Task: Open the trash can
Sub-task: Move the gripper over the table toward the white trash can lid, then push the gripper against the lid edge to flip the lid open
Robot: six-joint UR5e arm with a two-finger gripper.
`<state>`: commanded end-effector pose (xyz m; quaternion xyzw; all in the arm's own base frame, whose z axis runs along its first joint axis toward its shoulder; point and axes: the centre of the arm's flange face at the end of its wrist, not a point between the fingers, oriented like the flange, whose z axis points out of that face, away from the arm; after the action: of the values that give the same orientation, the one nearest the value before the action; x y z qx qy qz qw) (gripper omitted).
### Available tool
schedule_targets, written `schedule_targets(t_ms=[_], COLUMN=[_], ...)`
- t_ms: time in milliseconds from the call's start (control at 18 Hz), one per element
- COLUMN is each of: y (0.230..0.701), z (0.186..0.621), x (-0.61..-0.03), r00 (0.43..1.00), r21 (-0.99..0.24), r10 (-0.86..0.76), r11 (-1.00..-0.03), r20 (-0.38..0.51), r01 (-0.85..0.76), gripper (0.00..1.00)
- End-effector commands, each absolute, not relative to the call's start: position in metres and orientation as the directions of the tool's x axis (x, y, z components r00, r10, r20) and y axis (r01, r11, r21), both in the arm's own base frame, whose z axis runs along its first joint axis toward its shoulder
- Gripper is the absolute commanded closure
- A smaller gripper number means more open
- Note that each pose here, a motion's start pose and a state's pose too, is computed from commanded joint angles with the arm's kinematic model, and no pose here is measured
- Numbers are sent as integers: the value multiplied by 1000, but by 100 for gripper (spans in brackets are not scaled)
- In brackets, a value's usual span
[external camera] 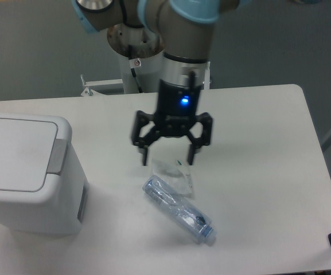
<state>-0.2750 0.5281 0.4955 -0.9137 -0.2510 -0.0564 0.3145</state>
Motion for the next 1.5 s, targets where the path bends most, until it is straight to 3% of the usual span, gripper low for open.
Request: schedule_targets(t_ms=[444, 1000, 1500], y=[548, 563, 564], z=[496, 467, 471], x=[-227, -222, -213], r00=[887, 884, 889], r21=[-538, -494, -498], r10=[367, 362, 351], r11=[-705, -734, -737], r20=[280, 295, 295], r01=[462, 465, 456], gripper=[0, 0, 0])
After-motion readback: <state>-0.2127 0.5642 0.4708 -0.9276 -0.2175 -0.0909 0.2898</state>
